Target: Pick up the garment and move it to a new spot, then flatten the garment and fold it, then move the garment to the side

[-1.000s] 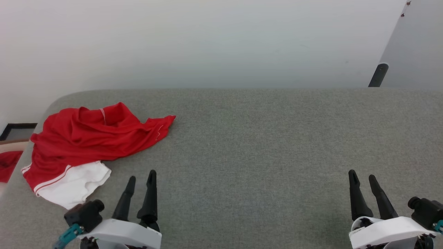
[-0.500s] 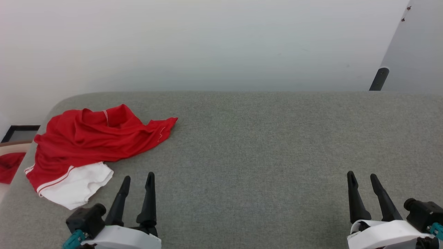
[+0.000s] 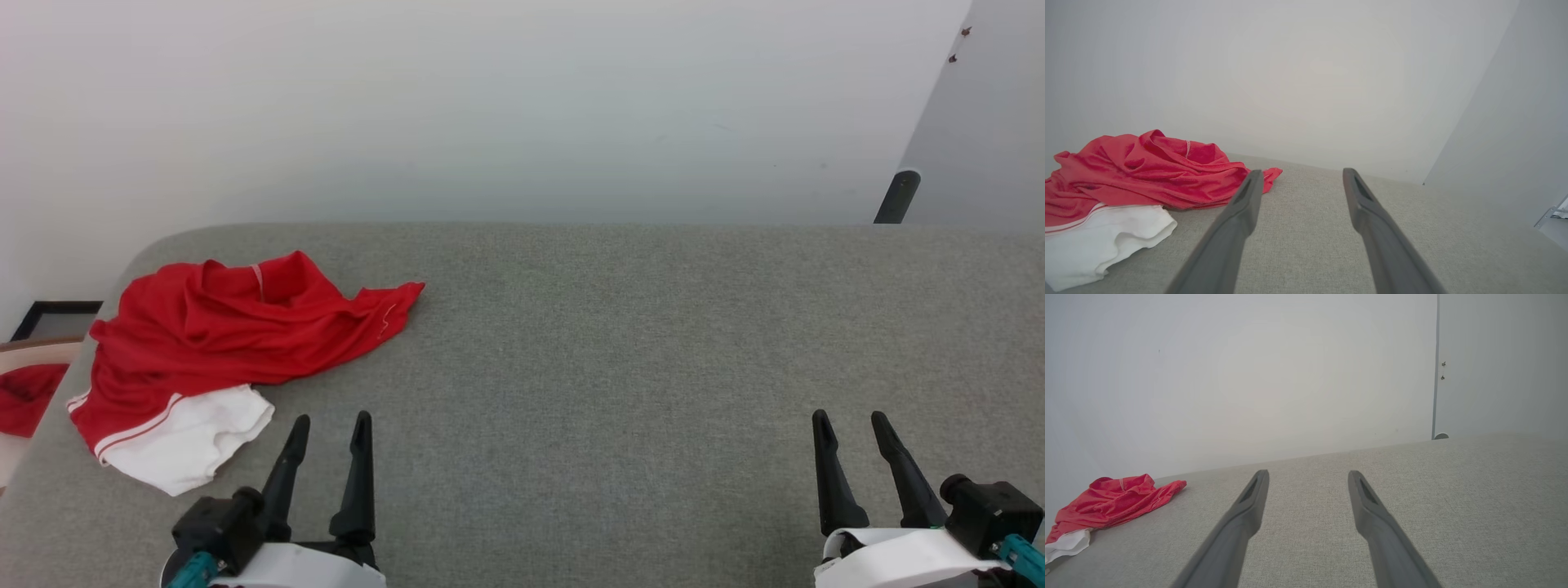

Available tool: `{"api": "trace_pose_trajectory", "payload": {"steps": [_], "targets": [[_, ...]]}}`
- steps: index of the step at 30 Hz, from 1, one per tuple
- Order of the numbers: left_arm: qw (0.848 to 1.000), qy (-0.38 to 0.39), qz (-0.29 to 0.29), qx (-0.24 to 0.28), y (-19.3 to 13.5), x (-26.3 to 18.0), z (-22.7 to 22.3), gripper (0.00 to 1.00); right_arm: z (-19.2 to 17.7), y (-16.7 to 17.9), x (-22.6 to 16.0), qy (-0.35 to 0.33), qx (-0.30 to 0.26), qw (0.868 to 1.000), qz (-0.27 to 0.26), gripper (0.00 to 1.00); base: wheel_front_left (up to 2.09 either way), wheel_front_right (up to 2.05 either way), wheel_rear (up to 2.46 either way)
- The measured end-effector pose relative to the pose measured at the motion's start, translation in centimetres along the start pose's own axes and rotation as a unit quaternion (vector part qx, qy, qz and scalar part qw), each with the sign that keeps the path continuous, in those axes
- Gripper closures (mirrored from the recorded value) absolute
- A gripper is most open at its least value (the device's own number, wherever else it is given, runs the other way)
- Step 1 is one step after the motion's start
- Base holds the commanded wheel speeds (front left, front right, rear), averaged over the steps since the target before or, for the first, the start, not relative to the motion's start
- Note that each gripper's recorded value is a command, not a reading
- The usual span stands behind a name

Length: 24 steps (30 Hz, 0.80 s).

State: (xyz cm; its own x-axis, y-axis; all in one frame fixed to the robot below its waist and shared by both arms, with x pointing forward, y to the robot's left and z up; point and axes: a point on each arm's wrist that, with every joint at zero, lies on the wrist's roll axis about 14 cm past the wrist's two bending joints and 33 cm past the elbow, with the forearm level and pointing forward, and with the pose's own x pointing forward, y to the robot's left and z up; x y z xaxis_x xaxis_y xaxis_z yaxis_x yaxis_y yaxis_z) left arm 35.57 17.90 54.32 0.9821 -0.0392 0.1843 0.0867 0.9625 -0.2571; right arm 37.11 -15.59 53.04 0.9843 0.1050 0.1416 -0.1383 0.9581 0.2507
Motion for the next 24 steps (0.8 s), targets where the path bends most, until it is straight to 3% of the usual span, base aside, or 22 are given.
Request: {"api": "trace_pose_trajectory", "payload": {"steps": [14,24], "targets": [[0.999,-0.008,-0.001,0.041,0.2,-0.4,0.3,0.0,0.3,1.0,0.1,-0.009,-0.045,0.999,0.022,0.0,0.0,0.0,0.0],[0.997,-0.019,0.038,0.064,2.8,-2.1,1.2,0.0,-0.4,4.8,1.1,-0.007,-0.066,0.994,0.083,0.0,0.0,0.0,0.0]]}}
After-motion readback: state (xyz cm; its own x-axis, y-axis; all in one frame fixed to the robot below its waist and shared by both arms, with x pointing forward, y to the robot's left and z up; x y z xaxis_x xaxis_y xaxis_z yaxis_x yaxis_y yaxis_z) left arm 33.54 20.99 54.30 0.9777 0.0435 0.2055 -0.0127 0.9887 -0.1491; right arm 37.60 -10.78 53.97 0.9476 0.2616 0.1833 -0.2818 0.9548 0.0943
